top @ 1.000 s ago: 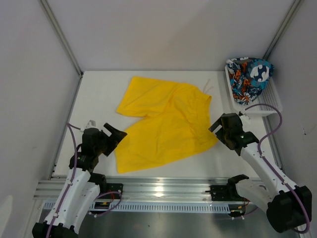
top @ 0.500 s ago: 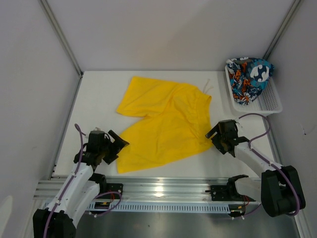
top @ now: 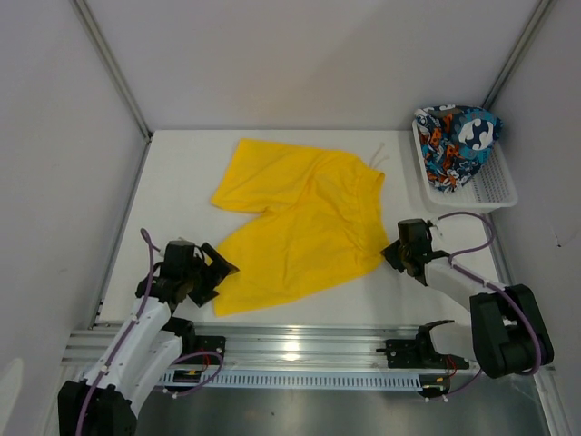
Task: Fold and stack the shorts
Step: Fold the shorts
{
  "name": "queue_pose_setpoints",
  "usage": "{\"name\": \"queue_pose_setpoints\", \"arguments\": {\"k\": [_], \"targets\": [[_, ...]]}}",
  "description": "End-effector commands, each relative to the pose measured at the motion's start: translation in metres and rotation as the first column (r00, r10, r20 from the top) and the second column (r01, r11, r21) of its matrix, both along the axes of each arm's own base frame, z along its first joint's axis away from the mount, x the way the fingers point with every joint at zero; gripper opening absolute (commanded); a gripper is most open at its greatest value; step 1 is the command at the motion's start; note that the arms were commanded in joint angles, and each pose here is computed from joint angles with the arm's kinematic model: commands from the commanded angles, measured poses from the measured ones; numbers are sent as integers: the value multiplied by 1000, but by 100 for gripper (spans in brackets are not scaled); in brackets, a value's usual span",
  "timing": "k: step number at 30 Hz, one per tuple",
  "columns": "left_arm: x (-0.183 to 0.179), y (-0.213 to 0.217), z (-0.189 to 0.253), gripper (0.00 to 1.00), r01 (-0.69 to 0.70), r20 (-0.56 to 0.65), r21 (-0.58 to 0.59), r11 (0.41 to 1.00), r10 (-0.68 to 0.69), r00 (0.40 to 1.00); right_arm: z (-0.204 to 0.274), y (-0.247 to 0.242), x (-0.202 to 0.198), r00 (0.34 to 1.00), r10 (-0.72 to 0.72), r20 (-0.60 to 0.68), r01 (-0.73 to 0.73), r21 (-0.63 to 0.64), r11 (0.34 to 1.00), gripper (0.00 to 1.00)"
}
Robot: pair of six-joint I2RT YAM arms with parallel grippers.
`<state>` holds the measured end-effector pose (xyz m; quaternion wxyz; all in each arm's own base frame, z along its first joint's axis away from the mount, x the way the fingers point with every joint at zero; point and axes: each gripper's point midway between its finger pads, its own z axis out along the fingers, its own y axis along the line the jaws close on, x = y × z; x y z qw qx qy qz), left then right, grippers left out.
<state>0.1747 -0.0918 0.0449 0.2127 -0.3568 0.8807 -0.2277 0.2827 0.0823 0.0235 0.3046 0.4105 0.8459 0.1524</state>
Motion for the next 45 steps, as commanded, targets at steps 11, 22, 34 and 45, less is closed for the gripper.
{"name": "queue_pose_setpoints", "arguments": {"k": [11, 22, 34, 45], "targets": [[32, -6, -15, 95, -20, -67, 14, 1000, 21, 998, -2, 11, 29, 994, -81, 70, 79, 35, 996, 6], [100, 10, -15, 93, -60, -49, 135, 989, 67, 997, 5, 22, 69, 991, -101, 87, 97, 41, 994, 4], [98, 42, 12, 90, -97, -14, 177, 979, 101, 995, 22, 10, 92, 983, -133, 123, 135, -10, 991, 3], [22, 9, 3, 86, -46, -45, 77, 996, 49, 998, 27, 12, 91, 982, -129, 136, 132, -13, 991, 3]]}}
